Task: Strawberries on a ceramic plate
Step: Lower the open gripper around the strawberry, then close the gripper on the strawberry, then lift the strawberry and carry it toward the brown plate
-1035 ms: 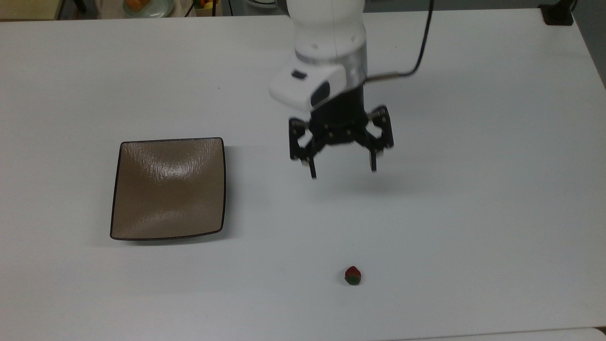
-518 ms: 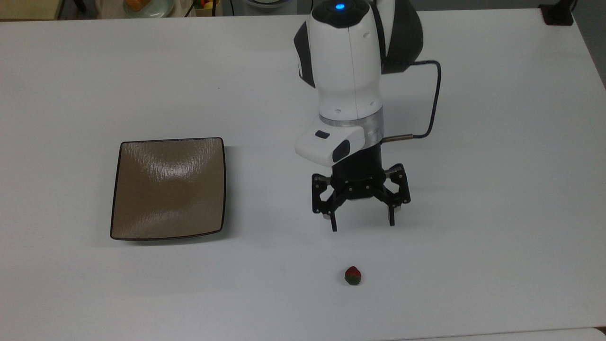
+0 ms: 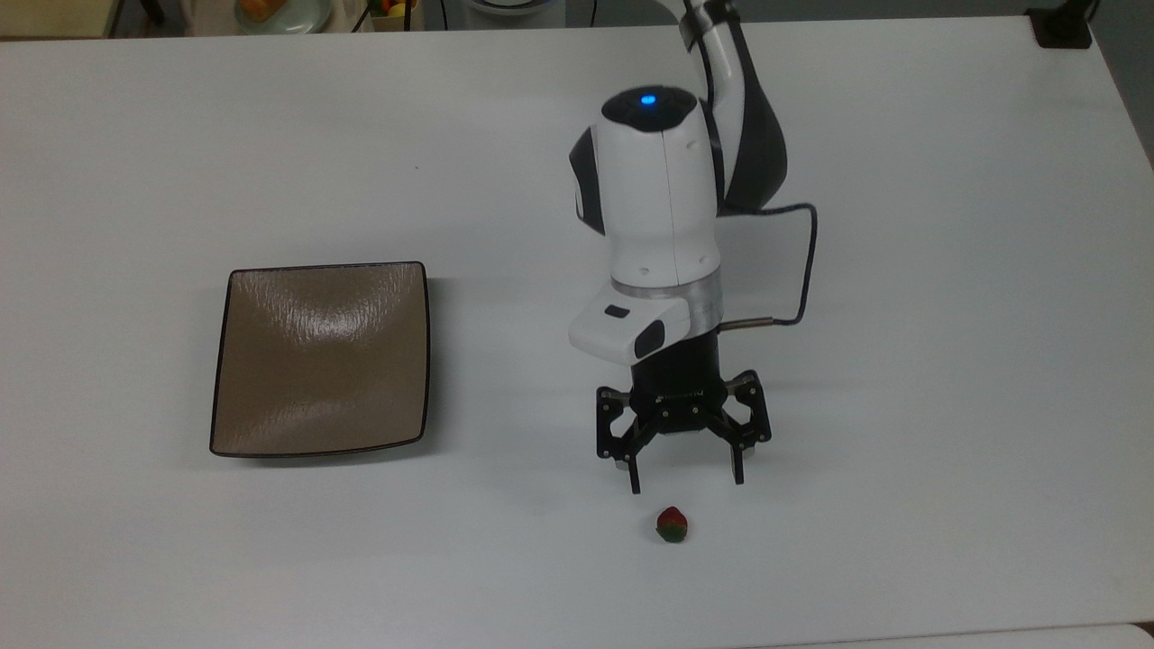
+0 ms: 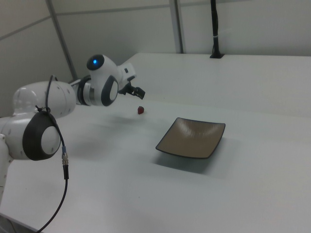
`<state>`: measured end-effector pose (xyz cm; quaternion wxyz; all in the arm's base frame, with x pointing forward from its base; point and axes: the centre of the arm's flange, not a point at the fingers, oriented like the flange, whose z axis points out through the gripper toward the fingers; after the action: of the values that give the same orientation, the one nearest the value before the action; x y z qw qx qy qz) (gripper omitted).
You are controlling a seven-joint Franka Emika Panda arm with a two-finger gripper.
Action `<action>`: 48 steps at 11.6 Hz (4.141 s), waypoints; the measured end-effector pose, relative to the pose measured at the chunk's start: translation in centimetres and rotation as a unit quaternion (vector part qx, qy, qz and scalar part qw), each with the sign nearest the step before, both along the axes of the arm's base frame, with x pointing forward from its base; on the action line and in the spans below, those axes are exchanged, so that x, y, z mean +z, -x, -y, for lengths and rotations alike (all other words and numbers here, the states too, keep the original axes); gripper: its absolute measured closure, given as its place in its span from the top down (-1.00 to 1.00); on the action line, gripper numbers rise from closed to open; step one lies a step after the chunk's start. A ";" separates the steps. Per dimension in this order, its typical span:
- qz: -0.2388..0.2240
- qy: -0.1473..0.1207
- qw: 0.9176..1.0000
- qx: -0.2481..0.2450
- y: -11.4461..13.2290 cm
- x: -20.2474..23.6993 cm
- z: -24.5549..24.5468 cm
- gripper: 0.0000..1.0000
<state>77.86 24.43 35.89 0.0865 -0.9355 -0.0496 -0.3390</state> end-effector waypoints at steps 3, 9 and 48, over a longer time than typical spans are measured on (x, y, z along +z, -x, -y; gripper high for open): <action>0.025 0.002 1.000 0.003 -0.1 -4.1 -0.6 1.00; 0.056 0.021 0.998 0.001 -0.4 -7.6 0.3 0.97; -0.124 0.130 0.983 0.041 7.0 17.2 23.6 -0.37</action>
<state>70.91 0.86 53.11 -0.0169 -0.9707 -0.1203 -0.2071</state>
